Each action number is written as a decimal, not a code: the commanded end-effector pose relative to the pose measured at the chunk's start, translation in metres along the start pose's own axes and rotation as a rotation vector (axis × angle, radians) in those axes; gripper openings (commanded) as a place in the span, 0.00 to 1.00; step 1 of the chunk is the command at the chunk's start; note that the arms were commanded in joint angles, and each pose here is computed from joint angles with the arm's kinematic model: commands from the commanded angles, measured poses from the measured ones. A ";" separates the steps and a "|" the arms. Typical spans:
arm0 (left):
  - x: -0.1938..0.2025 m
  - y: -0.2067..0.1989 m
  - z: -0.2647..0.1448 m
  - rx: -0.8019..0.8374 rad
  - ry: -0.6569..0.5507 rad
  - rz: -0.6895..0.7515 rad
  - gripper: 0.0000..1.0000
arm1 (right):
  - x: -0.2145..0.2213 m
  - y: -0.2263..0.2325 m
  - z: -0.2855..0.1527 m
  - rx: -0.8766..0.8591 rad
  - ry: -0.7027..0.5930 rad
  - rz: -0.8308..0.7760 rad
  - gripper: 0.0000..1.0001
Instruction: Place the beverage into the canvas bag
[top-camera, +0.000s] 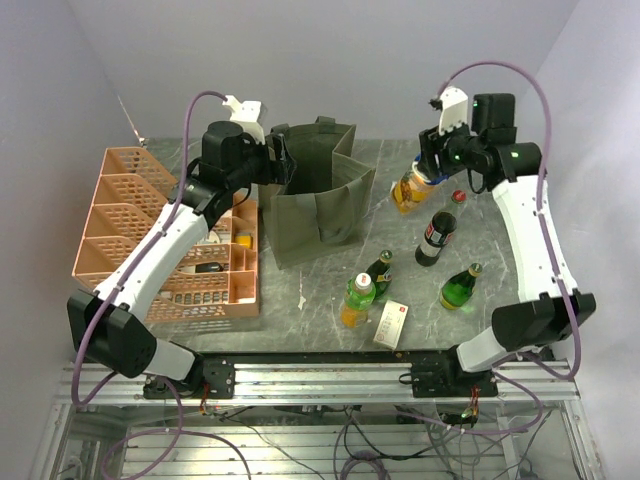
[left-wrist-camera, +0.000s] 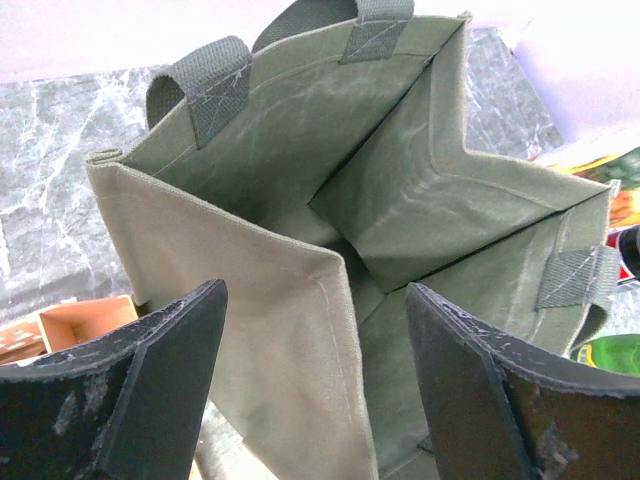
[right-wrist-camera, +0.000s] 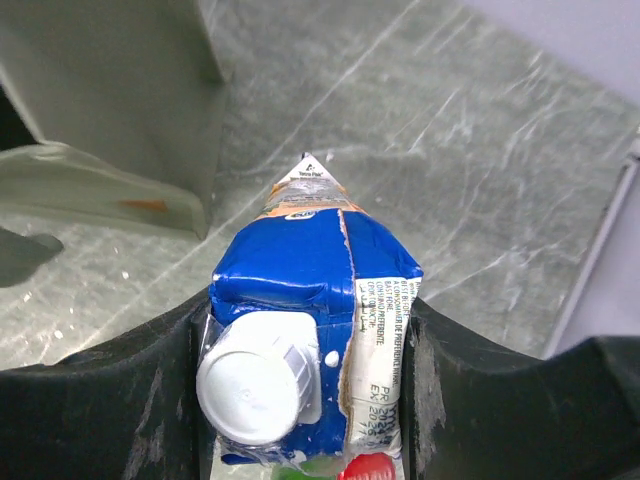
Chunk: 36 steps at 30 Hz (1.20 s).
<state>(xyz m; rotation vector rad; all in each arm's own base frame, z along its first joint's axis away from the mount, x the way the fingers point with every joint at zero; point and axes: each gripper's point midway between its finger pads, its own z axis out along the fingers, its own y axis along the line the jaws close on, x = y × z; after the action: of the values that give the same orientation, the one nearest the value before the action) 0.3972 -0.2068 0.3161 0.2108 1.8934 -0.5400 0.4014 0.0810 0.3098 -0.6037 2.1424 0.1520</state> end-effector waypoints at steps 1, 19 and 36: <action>-0.002 0.004 0.008 -0.003 -0.021 0.014 0.80 | -0.124 -0.008 -0.107 0.134 -0.477 -0.082 0.00; 0.006 -0.005 0.007 0.080 -0.031 0.061 0.45 | -0.243 0.056 -0.225 -0.147 -0.949 -0.137 0.00; 0.005 0.004 -0.005 0.060 -0.054 0.089 0.73 | -0.276 0.140 -0.166 -0.443 -0.938 -0.155 0.00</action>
<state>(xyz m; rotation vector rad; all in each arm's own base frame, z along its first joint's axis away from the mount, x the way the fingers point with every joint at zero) 0.3935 -0.2080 0.2891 0.3102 1.8968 -0.5385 0.3894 0.2443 0.5027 -0.7418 1.5633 0.7226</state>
